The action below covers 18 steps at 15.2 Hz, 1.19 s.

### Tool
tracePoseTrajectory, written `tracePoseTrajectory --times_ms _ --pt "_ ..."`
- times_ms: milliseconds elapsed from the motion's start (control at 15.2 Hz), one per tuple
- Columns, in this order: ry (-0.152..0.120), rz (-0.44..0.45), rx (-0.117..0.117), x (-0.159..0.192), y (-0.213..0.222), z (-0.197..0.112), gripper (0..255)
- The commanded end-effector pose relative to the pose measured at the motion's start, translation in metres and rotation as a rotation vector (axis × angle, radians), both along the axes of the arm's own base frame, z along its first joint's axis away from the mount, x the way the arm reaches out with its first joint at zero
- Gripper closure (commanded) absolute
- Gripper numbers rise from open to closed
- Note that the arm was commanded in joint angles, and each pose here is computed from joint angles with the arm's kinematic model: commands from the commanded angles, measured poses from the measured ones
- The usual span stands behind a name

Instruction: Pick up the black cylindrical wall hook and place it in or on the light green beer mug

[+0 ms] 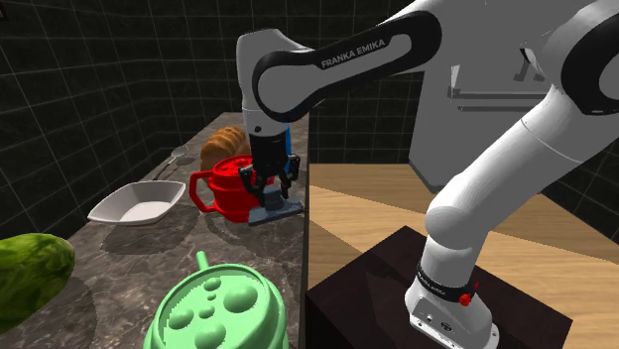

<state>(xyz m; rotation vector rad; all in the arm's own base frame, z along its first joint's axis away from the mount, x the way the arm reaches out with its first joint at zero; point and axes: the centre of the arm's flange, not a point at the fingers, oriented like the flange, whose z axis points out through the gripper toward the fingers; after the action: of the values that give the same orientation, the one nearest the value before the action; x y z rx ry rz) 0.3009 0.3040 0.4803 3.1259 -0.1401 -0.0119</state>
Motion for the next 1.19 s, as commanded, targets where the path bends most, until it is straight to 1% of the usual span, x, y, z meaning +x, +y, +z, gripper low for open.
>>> tracePoseTrajectory --times_ms 0,1122 --pt "-0.002 0.0 0.001 0.0 0.001 0.011 255" --pt "-0.002 0.0 0.001 0.0 0.001 0.101 255"
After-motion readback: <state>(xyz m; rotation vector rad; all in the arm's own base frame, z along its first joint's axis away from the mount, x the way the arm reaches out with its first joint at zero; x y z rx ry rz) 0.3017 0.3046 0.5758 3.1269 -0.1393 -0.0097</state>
